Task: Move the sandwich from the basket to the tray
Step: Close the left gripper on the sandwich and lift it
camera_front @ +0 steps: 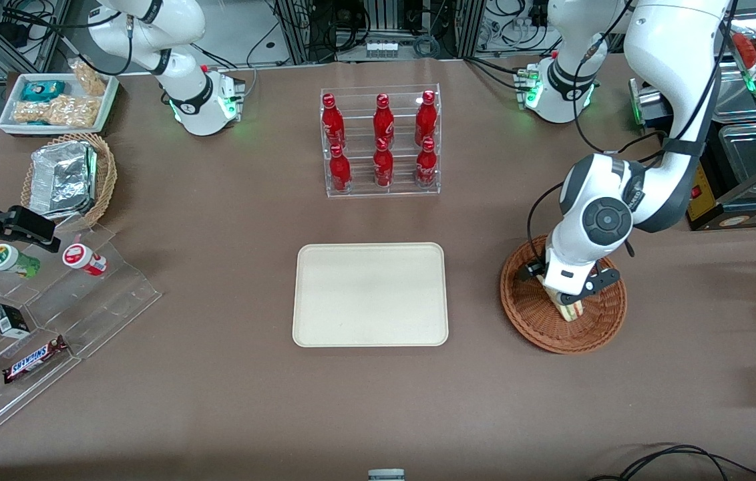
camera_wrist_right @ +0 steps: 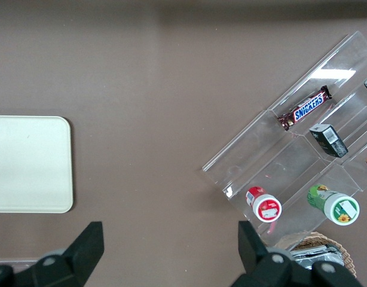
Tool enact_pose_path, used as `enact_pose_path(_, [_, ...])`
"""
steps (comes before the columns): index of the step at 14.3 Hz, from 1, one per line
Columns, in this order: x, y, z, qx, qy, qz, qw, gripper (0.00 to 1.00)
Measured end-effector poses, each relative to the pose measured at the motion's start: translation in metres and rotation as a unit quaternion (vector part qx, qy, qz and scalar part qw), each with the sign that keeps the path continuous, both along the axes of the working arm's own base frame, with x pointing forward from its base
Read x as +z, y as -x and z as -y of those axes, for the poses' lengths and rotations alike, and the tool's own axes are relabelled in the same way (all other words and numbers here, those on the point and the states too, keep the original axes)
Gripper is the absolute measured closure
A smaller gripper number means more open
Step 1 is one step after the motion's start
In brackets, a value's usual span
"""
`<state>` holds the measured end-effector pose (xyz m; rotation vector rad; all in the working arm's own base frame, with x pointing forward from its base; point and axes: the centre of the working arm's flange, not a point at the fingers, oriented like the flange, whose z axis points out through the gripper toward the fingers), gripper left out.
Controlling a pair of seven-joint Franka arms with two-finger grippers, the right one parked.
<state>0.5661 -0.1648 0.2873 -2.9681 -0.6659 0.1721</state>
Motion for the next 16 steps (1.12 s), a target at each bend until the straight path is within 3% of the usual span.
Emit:
enact_pose_path(3, [-0.008, -0.001, -0.008, 0.006, -0.002, -0.007, 1.0, 0.0])
enact_pose_path(7, [-0.032, -0.008, -0.03, 0.003, -0.022, -0.01, 0.9997, 0.0])
enact_pose_path(9, [-0.036, -0.014, -0.037, 0.006, -0.024, -0.009, 0.9997, 0.04])
enact_pose_path(13, [-0.03, -0.03, -0.043, 0.053, -0.023, 0.008, 0.9983, 0.48])
enact_pose_path(16, [-0.016, -0.042, -0.039, 0.063, -0.019, 0.026, 0.9975, 0.72])
